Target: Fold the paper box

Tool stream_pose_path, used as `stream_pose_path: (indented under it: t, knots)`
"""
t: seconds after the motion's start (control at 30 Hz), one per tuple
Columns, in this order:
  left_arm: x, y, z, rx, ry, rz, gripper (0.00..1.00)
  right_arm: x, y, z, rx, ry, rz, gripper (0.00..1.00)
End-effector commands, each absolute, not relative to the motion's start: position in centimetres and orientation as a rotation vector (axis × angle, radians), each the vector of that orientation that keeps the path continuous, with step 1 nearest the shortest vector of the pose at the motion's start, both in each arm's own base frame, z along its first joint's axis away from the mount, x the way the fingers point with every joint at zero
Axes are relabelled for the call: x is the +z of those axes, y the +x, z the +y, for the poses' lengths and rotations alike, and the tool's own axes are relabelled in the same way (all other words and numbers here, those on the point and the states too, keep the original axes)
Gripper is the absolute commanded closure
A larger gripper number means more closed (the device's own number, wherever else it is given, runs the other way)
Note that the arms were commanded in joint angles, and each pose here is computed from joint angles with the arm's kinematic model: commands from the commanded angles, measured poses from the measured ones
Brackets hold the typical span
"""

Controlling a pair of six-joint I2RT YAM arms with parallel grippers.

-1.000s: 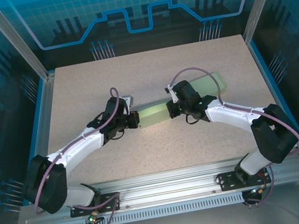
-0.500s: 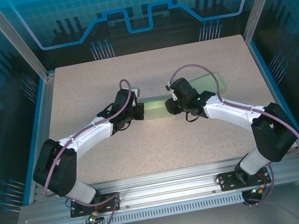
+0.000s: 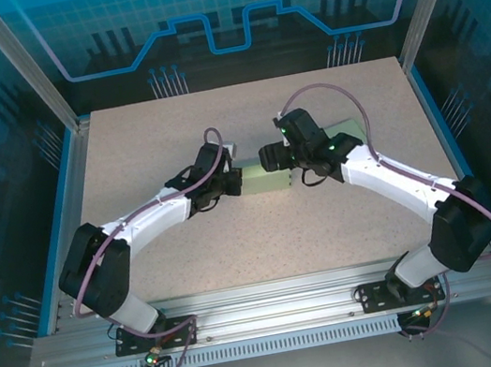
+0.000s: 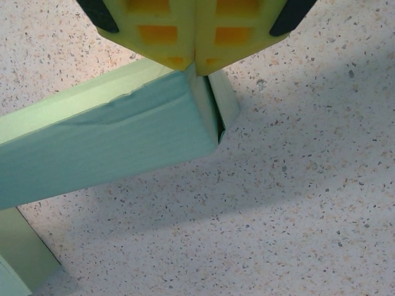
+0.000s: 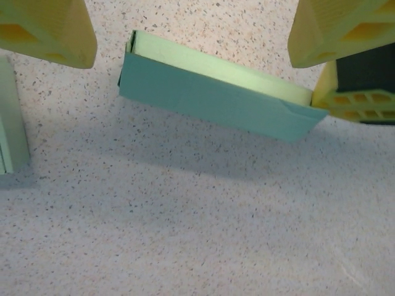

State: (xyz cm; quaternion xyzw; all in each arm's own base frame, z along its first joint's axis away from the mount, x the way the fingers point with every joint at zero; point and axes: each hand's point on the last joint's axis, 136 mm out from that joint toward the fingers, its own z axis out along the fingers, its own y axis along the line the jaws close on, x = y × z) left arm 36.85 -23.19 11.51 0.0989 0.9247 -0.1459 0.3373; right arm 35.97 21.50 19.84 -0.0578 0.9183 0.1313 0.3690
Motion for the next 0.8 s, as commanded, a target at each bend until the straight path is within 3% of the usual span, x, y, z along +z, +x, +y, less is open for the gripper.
stream_pose_path:
  t: [0.0, 0.23, 0.67, 0.7, 0.77]
  knots:
    - [6.7, 33.7, -21.8, -0.275, 0.324, 2.605, 1.00, 19.2, 36.9, 20.3, 0.302, -0.038, 2.406, 0.15]
    - [6.4, 33.8, -22.0, -0.271, 0.324, 2.609, 1.00, 15.4, 37.8, 20.7, 0.388, 0.017, 2.507, 0.16]
    - [6.0, 33.8, -22.2, -0.254, 0.317, 2.614, 1.00, 9.2, 35.7, 20.5, 0.440, 0.069, 2.622, 0.32]
    - [5.9, 33.8, -22.2, -0.253, 0.315, 2.615, 0.99, 8.9, 35.7, 20.4, 0.439, 0.072, 2.623, 0.33]
    - [5.8, 33.7, -22.0, -0.248, 0.311, 2.619, 0.86, 8.2, 35.7, 20.2, 0.425, 0.082, 2.632, 0.37]
